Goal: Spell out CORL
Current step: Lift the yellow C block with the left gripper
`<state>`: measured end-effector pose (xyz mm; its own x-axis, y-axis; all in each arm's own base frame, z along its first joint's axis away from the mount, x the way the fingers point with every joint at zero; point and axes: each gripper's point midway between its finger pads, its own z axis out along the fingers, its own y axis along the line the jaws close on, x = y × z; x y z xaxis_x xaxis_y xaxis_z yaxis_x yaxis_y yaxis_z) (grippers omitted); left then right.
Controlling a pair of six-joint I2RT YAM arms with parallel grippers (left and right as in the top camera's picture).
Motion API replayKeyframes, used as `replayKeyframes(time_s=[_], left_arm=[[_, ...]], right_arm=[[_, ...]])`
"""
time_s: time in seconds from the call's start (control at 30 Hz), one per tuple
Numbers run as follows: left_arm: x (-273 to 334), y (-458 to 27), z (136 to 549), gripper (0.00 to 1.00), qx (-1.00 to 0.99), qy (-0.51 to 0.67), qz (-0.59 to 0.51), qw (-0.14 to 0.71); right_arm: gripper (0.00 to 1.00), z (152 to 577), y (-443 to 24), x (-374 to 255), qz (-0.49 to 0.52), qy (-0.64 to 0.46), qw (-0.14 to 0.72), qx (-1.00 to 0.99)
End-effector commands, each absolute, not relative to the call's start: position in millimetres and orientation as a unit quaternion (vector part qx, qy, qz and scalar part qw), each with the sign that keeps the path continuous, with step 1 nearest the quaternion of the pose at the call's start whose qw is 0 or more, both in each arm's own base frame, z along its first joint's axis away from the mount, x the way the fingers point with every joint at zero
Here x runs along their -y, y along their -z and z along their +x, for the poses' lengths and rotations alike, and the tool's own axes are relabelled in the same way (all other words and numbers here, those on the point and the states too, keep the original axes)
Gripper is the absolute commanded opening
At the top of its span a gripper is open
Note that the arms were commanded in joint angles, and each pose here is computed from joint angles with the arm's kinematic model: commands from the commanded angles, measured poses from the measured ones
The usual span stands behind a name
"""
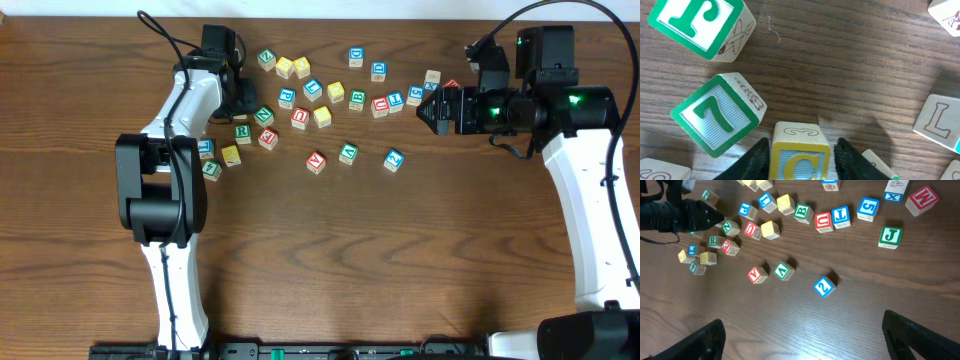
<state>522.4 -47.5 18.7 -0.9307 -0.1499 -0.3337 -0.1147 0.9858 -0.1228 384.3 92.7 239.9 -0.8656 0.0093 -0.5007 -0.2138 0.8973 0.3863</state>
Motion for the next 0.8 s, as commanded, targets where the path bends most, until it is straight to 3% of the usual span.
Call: replayKeyframes(time_s=[0.0, 0.57, 0.77], left_arm=[[46, -13, 518, 0.38, -0.983, 0.045, -0.067, 0.165], [46, -68, 521, 0.33, -0.975, 0.049, -0.066, 0.208], [46, -65, 520, 0.31, -0.975, 0.048, -0.066, 0.205]], right_arm=[[0.95, 387, -248, -94, -0.066, -0.217, 0.266, -0.937], [0.95, 387, -248, -94, -0.066, -0.217, 0.266, -0.937], [0.95, 387, -248, -94, -0.065, -0.217, 0.264, -0.938]])
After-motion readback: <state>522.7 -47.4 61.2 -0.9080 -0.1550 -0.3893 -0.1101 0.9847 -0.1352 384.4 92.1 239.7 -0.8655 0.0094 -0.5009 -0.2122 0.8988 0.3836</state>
